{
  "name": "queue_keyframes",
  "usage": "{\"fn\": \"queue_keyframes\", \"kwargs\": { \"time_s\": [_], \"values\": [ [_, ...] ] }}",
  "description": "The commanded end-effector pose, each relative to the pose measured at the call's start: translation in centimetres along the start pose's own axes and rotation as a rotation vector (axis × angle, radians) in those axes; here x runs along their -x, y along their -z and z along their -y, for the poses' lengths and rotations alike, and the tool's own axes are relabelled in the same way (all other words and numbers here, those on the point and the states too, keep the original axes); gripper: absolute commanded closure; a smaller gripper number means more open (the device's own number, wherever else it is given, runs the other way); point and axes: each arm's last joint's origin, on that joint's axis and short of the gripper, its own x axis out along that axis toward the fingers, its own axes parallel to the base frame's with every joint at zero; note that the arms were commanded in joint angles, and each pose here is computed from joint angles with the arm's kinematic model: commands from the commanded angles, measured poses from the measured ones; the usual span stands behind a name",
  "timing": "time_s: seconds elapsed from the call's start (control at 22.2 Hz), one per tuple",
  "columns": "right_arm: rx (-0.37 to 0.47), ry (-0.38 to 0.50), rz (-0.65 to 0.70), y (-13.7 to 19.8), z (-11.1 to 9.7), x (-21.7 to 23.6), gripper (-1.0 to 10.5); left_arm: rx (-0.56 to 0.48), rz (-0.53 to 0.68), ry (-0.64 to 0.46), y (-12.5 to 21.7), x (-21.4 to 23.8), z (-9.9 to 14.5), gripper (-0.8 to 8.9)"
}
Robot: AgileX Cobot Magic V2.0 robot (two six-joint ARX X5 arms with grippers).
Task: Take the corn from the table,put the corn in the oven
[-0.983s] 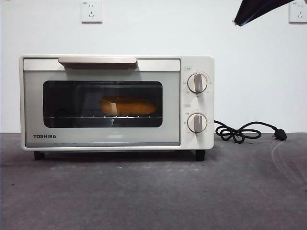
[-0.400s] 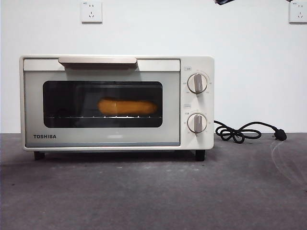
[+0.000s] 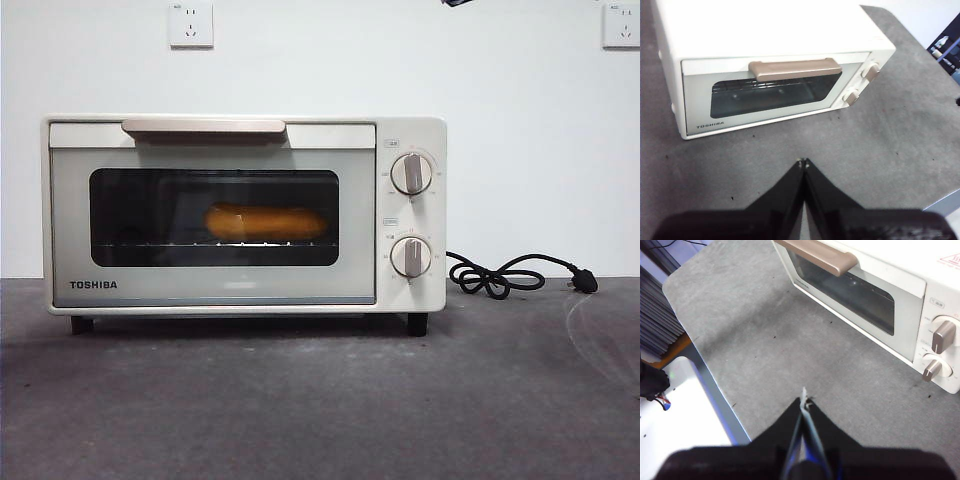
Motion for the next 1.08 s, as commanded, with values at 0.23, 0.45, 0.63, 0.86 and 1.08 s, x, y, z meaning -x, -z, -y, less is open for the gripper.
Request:
{"fn": "queue_keyframes", "kwargs": {
  "time_s": [0.23, 0.45, 0.63, 0.86, 1.08],
  "values": [
    [0.008, 0.011, 0.005, -0.1, 0.1, 0.0, 9.5, 0.018, -0.031, -0.004, 0.0, -0.4, -0.2, 8.18],
    [0.008, 0.086, -0.002, -0.1, 0.3, 0.0, 9.5, 0.03, -0.062, -0.01, -0.2, -1.1, -0.4, 8.17],
    [0.008, 0.152, -0.009, -0.1, 0.5, 0.0, 9.5, 0.049, -0.107, -0.018, -0.5, -2.3, -0.9, 8.17],
    [0.007, 0.253, -0.02, -0.1, 0.7, 0.1, 9.5, 0.07, -0.17, -0.026, -0.9, -4.0, -1.4, 8.17],
    [0.007, 0.337, -0.028, -0.1, 1.0, 0.1, 9.5, 0.054, -0.13, -0.02, -0.7, -3.0, -1.1, 8.17]
  ]
}}
